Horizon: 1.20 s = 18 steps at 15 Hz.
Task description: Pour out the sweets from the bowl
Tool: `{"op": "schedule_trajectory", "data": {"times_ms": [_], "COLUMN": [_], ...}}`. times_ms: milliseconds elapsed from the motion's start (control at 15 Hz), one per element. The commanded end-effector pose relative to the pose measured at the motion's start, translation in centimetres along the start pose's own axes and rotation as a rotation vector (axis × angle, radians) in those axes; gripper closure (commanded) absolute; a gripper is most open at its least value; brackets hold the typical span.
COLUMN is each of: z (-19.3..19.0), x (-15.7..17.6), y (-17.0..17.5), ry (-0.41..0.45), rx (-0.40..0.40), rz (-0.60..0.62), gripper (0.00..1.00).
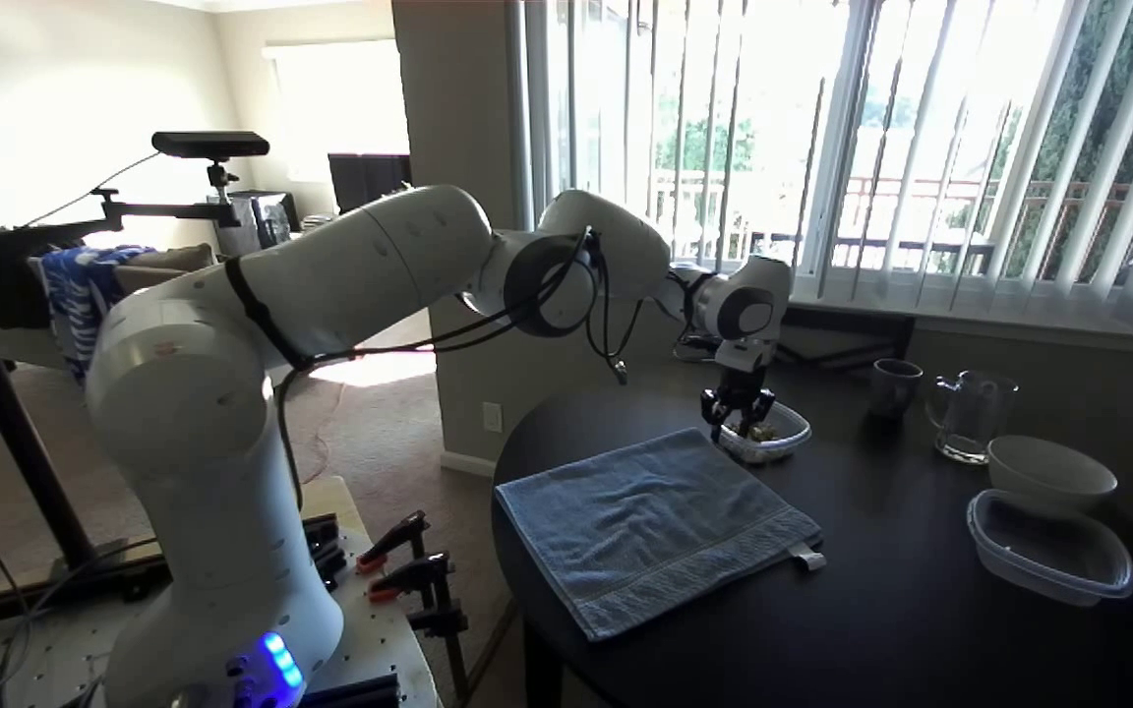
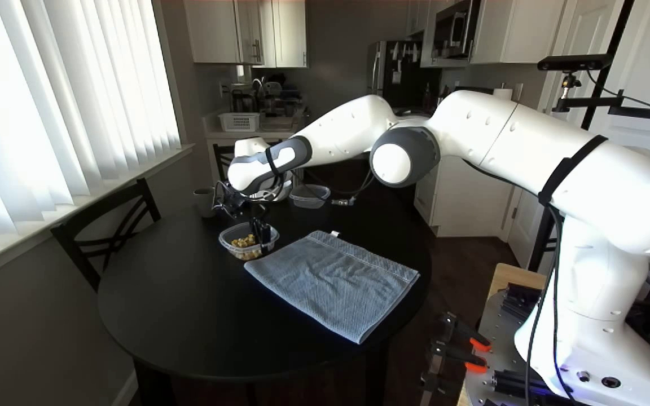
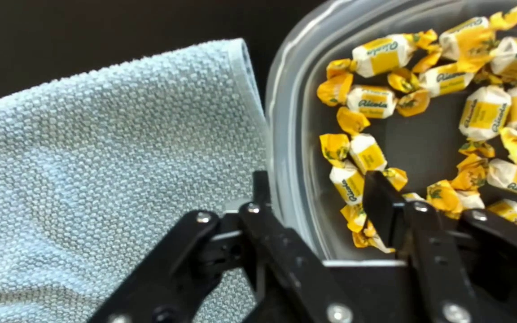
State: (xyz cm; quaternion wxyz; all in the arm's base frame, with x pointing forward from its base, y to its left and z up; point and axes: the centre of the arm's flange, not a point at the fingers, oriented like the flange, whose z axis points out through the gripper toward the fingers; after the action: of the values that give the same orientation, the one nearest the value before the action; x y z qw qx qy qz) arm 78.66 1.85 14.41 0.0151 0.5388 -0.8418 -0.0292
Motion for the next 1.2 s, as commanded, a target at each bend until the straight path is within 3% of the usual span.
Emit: {"op": "schedule_trajectory", "data": {"times_ms": [0, 267, 867, 1000, 1133], "z": [-0.1, -0.2, -4.0, -4.5, -4.6], "x": [-0.6, -0.6, 0.1, 1.1, 2.7], "y": [-1.6, -1.5, -0.5, -0.1, 0.9], "ry": [-0.02, -0.021, -0.008, 0.039, 0.116], "rx": [-0.02, -0.016, 0.056, 0.048, -0.013], "rz": [0.016, 0.016, 0.031, 0.046, 0.061], "gripper": [0.72, 0.98, 0.99, 0.99, 0.99]}}
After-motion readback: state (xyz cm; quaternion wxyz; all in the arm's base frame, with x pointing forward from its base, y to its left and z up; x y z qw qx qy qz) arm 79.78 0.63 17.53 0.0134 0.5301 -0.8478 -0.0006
